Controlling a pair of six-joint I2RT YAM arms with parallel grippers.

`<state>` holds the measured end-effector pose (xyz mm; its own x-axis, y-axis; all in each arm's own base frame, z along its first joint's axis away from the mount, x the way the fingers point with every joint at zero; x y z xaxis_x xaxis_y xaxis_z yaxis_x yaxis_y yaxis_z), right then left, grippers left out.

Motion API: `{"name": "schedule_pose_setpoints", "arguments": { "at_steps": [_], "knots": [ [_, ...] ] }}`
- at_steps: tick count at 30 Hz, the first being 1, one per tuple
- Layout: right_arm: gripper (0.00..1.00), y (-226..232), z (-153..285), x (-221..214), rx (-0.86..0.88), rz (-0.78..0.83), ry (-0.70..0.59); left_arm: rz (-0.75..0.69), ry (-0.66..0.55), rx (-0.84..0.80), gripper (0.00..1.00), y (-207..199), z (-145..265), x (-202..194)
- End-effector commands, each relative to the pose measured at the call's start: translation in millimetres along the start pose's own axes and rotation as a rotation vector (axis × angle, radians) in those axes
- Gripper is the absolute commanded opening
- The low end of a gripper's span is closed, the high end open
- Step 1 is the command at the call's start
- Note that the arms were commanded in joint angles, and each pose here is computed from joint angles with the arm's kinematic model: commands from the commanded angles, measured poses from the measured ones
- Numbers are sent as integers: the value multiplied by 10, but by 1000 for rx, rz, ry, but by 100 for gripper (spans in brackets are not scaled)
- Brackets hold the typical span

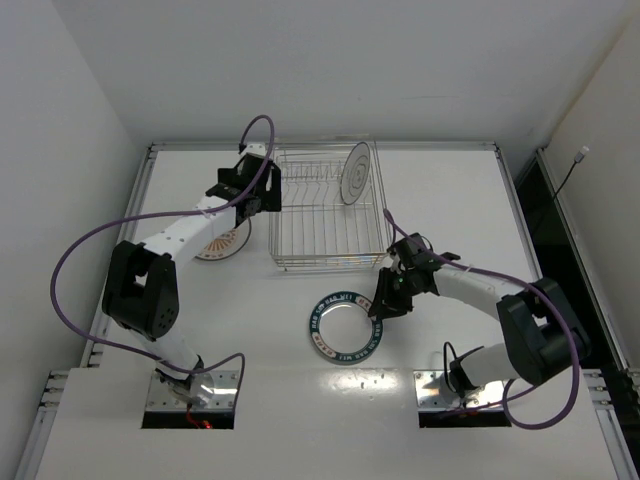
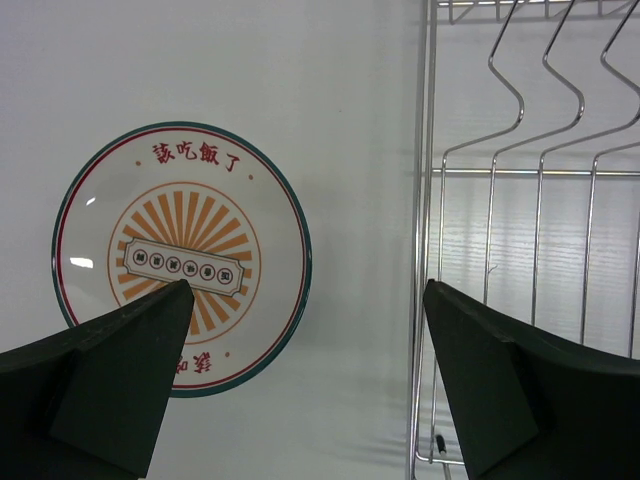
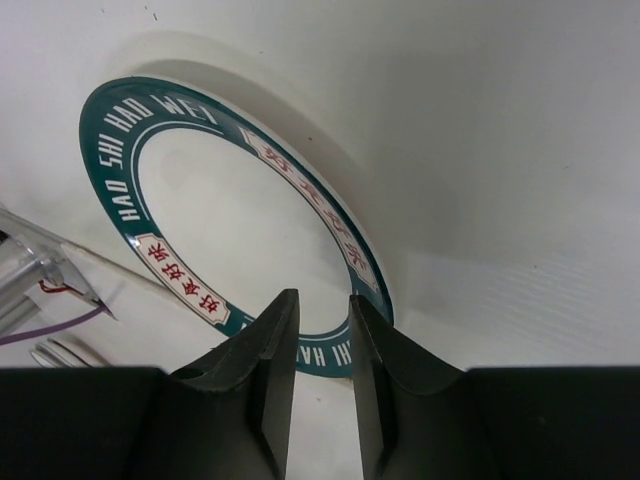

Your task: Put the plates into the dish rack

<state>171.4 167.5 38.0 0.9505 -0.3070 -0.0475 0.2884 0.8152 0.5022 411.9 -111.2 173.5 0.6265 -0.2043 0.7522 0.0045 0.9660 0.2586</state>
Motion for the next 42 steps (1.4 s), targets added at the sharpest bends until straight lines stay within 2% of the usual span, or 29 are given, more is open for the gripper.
{"name": "schedule_pose_setpoints", "arguments": {
  "at_steps": [1, 3, 4, 7, 8, 9, 11, 12, 14, 15, 16, 18, 19, 20, 21, 23, 27, 28, 29, 30, 32, 34, 36, 37, 38, 39, 40, 41, 42],
  "knots": [
    [24, 76, 3, 26, 27, 24, 15, 26, -69, -33, 100, 8, 154, 188],
    [30, 97, 33, 44, 34, 32, -4, 48, -64, -77, 100, -26, 242, 190],
    [41, 115, 53, 49, 42, 37, -12, 58, -57, -99, 100, -38, 294, 150],
    [57, 169, 154, 58, 75, 61, -57, 132, -86, -210, 100, 29, 655, 55],
    [59, 220, 201, 78, 99, 75, -80, 158, -109, -260, 100, 33, 774, 45],
    [60, 279, 301, 73, 137, 98, -116, 169, -134, -383, 100, -78, 961, 42],
    [62, 369, 420, 105, 181, 127, -171, 193, -197, -481, 100, -27, 1328, -38],
    [63, 359, 465, 96, 177, 138, -186, 185, -200, -586, 100, -98, 1487, -93],
    [63, 442, 634, 90, 205, 156, -225, 202, -187, -688, 100, -136, 1695, -257],
    [63, 435, 667, 87, 204, 170, -239, 224, -174, -804, 100, -237, 1829, -325],
    [63, 469, 753, 68, 230, 185, -264, 242, -118, -866, 100, -345, 1802, -600],
    [63, 461, 800, 5, 260, 199, -272, 320, -164, -1074, 100, -505, 2064, -705],
    [63, 486, 851, -2, 279, 210, -289, 365, -69, -1109, 100, -616, 1943, -1107],
    [65, 538, 950, -30, 319, 232, -315, 396, -36, -1140, 100, -674, 1944, -1254],
    [67, 557, 994, -38, 334, 241, -329, 448, -45, -1168, 100, -693, 1973, -1298],
    [68, 628, 1141, -72, 381, 278, -365, 505, 23, -1174, 100, -761, 1901, -1655],
    [71, 820, 1357, -105, 476, 343, -396, 554, 79, -1147, 100, -840, 1751, -2004],
    [71, 835, 1387, -140, 494, 363, -392, 576, 39, -1167, 100, -853, 1745, -1945],
    [71, 883, 1431, -138, 522, 381, -407, 590, 83, -1168, 100, -904, 1698, -2045],
    [71, 924, 1470, -139, 539, 392, -412, 604, 65, -1206, 100, -943, 1719, -2073],
    [71, 973, 1515, -142, 560, 407, -417, 615, 95, -1227, 100, -1007, 1716, -2153],
    [71, 1019, 1562, -144, 579, 419, -423, 611, 174, -1228, 100, -1123, 1690, -2306],
    [71, 1046, 1583, -132, 581, 421, -425, 591, 139, -1262, 100, -1228, 1700, -2201],
    [72, 1081, 1623, -123, 593, 429, -437, 583, 233, -1265, 100, -1339, 1694, -2338],
    [72, 1100, 1633, -111, 593, 429, -437, 581, 189, -1298, 99, -1395, 1713, -2248],
    [72, 1097, 1610, -101, 586, 424, -430, 576, 200, -1327, 97, -1465, 1749, -2249],
    [72, 1148, 1665, -86, 595, 430, -439, 615, 283, -1310, 96, -1520, 1703, -2358],
    [72, 1164, 1670, -69, 591, 441, -442, 627, 221, -1363, 94, -1548, 1751, -2241],
    [72, 1166, 1674, -63, 582, 450, -439, 642, 228, -1377, 93, -1574, 1760, -2244]
  ]
}}
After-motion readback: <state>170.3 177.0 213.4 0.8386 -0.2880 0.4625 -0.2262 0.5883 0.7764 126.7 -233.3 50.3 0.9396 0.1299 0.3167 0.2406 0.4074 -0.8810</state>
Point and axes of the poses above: each gripper's point midway between its finger pads, its own z axis back along the fingers, its own y axis along the line the jaws close on, x = y × z, the point moved 3 cm from there along z, back along the fingers, and after that the axes turned 12 degrees about -z, right-handed, at the moved point
